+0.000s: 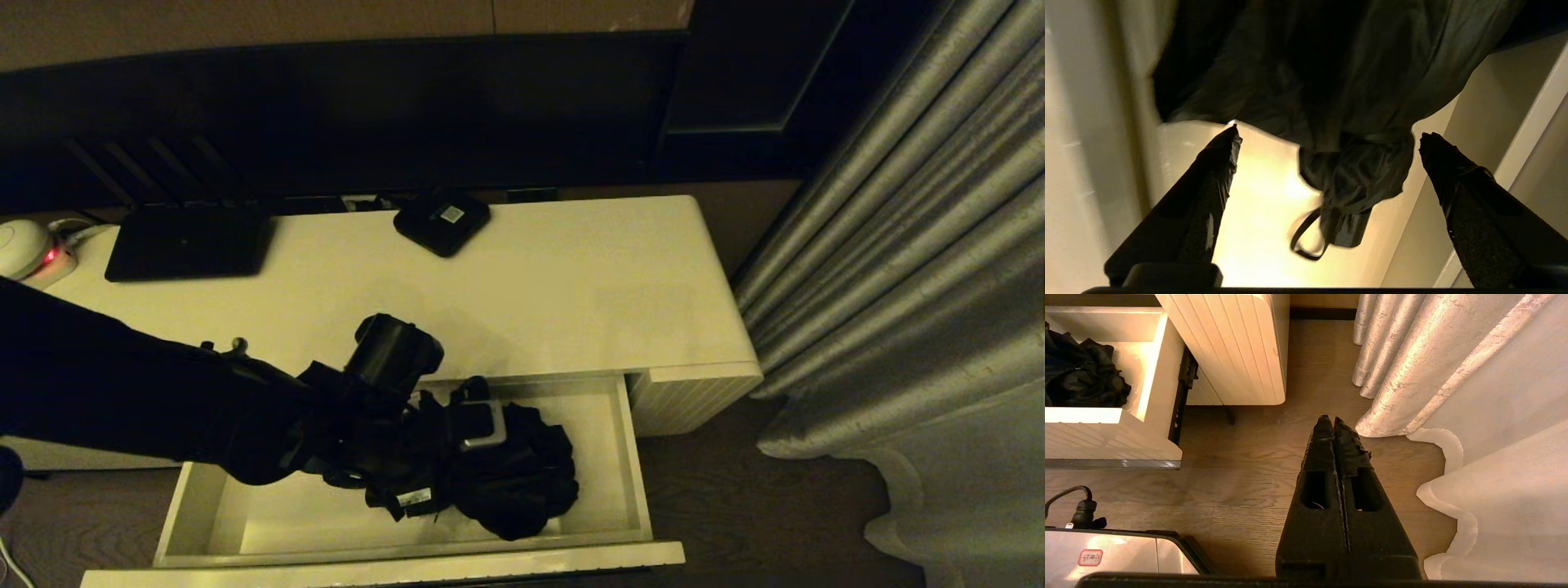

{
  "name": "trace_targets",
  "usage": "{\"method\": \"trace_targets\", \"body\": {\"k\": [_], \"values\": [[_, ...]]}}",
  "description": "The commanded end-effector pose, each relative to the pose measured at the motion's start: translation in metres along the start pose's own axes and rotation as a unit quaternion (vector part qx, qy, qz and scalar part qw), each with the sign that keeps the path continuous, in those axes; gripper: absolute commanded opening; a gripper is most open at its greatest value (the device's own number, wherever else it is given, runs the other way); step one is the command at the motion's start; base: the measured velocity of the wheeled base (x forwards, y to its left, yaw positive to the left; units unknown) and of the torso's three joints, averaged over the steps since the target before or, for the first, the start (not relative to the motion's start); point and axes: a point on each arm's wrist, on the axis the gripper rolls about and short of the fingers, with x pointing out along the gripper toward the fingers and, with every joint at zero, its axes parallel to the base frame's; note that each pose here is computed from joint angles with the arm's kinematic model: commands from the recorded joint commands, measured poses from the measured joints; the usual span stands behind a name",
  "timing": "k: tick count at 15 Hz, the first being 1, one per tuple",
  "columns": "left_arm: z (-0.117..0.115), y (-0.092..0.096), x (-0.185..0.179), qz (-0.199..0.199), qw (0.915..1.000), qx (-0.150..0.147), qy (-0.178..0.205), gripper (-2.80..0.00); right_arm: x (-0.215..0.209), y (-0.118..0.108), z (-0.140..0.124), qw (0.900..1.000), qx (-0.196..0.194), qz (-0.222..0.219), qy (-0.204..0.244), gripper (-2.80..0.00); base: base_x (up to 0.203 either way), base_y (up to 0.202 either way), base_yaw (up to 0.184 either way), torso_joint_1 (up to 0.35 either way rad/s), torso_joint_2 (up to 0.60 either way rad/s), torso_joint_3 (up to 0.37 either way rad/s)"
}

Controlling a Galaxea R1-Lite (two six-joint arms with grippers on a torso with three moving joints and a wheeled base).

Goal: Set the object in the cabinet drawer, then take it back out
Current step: Take the umbrella out of the drawer and put it on the table

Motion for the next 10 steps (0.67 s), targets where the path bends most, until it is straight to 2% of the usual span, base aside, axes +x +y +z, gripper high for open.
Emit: {"method": "trace_targets", "body": {"k": [1, 7, 10], "values": [[0.000, -0.001, 0.012, -0.011, 0.9999, 0.003, 0.007, 0.00, 0.000, 0.000, 0.000, 1.000, 0.000, 0.000, 0.000, -2.80, 0.000, 0.000, 0.000, 0.000, 0.00, 0.000], [0.002, 0.001, 0.032, -0.018, 0.9998, 0.002, 0.013, 0.00, 0.000, 0.000, 0.000, 1.000, 0.000, 0.000, 0.000, -2.80, 0.000, 0.000, 0.000, 0.000, 0.00, 0.000], [0.005, 0.005, 0.039, -0.010, 0.9999, -0.001, 0.010, 0.00, 0.000, 0.000, 0.000, 1.000, 0.000, 0.000, 0.000, -2.80, 0.000, 0.000, 0.000, 0.000, 0.00, 0.000]]}}
